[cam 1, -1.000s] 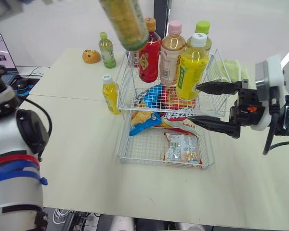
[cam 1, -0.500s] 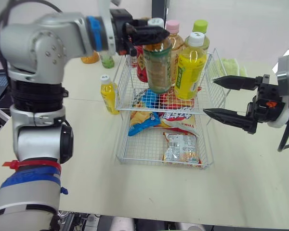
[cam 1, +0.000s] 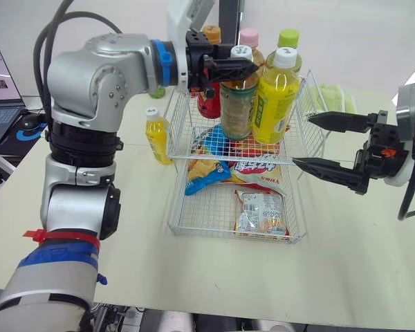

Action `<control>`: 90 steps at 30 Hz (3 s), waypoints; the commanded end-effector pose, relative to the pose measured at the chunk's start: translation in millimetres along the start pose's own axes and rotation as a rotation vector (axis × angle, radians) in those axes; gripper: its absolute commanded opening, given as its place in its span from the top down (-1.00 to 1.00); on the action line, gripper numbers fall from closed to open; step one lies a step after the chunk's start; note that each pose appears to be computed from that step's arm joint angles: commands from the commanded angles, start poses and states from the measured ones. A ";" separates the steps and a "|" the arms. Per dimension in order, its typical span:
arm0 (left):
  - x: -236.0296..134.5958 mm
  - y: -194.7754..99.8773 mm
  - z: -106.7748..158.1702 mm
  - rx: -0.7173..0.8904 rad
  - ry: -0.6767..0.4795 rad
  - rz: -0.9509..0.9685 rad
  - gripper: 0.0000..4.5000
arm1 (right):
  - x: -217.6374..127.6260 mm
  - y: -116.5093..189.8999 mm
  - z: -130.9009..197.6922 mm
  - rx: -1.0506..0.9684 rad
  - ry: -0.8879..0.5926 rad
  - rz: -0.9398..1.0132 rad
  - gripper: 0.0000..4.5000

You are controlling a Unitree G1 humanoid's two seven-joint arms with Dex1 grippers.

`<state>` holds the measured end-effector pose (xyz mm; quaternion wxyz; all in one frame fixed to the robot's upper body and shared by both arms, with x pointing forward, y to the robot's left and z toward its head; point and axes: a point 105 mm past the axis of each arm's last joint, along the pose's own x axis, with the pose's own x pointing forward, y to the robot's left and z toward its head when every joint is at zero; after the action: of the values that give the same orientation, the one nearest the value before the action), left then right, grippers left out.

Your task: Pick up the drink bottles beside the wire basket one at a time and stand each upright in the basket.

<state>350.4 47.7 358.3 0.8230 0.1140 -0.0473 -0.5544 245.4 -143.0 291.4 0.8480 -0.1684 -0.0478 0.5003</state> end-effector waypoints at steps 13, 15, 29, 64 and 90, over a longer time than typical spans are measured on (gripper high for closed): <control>-52.1 -15.3 56.7 -0.002 -0.152 -0.116 -0.99 | -4.3 0.1 16.4 -0.071 -0.037 -0.041 -1.00; -66.4 -16.6 63.2 0.002 -0.173 -0.113 -0.99 | -4.3 -0.6 19.8 -0.073 -0.056 -0.044 -1.00; -193.3 59.7 18.4 0.041 -0.138 0.611 -0.99 | 13.1 12.4 28.8 -0.079 -0.115 0.070 -1.00; -173.2 17.2 -123.6 -0.061 -0.077 0.863 -0.99 | 53.8 49.8 43.8 -0.066 -0.133 0.257 -1.00; -133.2 47.1 -124.1 -0.031 -0.074 0.850 -0.99 | 40.2 46.3 40.1 -0.059 -0.094 0.151 -1.00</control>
<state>365.6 205.3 243.3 0.9792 0.0369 -0.0849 -0.1807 220.1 -75.2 300.8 0.7949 -0.1648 -0.0667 0.5801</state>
